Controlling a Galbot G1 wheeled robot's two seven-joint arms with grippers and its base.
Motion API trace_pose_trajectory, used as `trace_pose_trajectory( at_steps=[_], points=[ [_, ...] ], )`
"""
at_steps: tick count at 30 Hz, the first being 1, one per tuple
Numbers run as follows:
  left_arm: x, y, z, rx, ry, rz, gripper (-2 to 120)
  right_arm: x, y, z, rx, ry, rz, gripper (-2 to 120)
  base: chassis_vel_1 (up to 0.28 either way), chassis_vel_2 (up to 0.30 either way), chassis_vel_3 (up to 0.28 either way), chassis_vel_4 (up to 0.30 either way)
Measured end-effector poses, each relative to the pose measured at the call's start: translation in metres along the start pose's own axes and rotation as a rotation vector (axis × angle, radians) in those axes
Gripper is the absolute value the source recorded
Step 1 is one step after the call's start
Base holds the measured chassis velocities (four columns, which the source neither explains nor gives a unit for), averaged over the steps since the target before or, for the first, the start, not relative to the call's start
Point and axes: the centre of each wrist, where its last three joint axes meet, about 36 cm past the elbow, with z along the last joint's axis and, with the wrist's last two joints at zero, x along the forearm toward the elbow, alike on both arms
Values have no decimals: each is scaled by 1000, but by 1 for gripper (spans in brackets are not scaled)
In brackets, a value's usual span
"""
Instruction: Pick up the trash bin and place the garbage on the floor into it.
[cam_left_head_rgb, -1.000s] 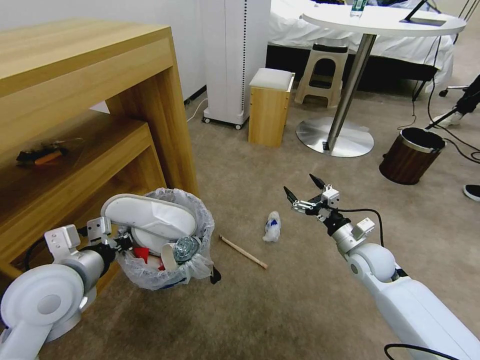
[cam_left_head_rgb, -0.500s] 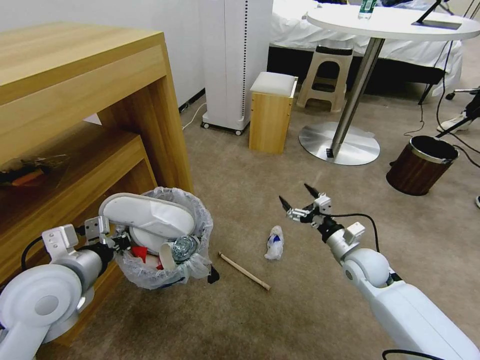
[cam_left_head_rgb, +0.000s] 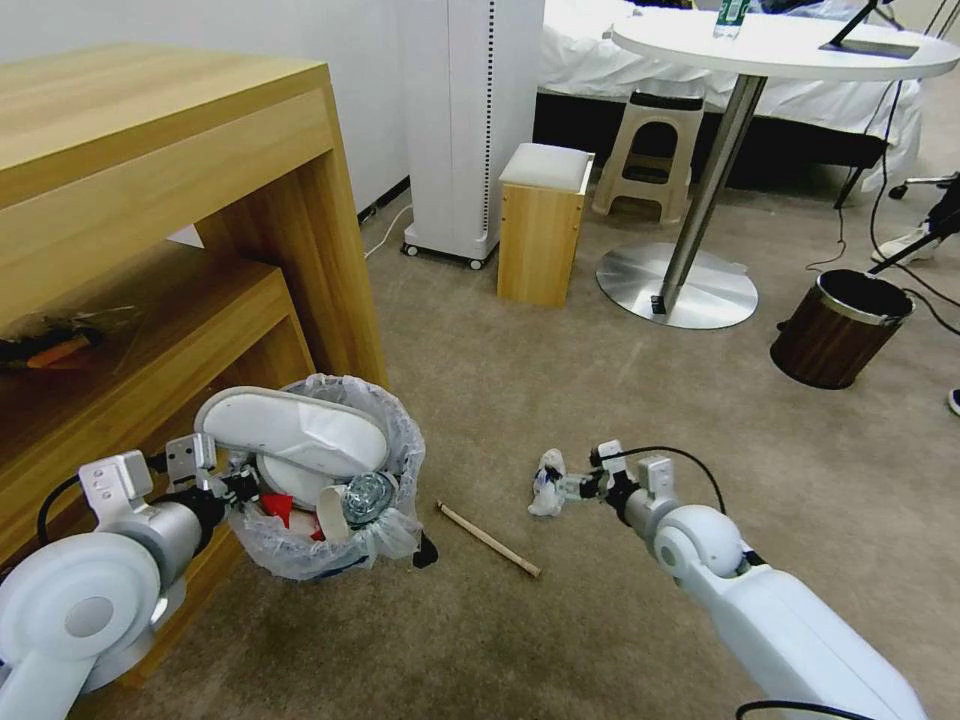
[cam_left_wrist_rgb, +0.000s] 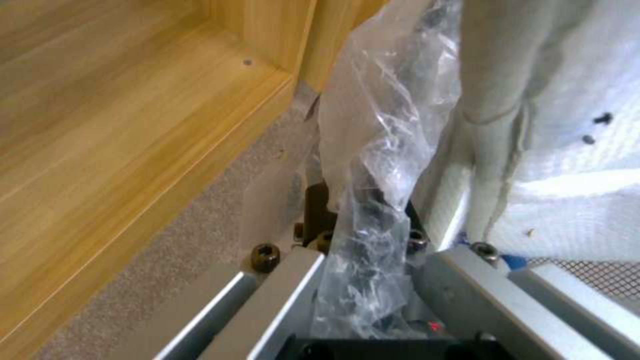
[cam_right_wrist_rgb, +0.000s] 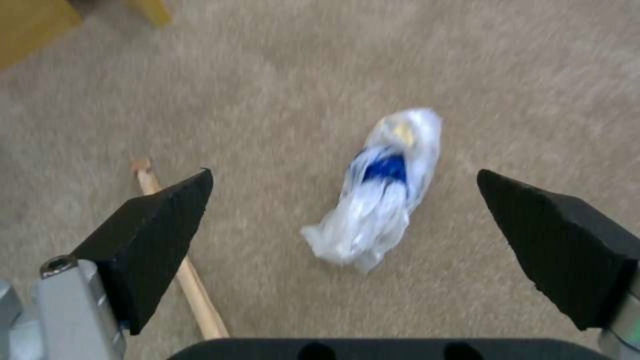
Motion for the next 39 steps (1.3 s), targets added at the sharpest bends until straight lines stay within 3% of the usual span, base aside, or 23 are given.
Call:
trace_pose_trajectory(
  at_steps=[6, 17, 26, 39],
  points=[
    [-2, -1, 2, 9, 1, 2, 0, -16, -9, 16, 114, 30, -156, 100, 0, 0, 0, 0],
    [-5, -2, 3, 14, 2, 7, 0, -53, -5, 42, 267, 52, -320, 100, 0, 0, 0, 0],
    [-6, -2, 0, 16, -2, 15, 0, -82, 1, 61, 355, 70, -351, 100, 0, 0, 0, 0],
    [-12, -2, 2, 25, 10, 13, 0, -108, 8, 58, 396, 77, -359, 100, 0, 0, 0, 0]
  ],
)
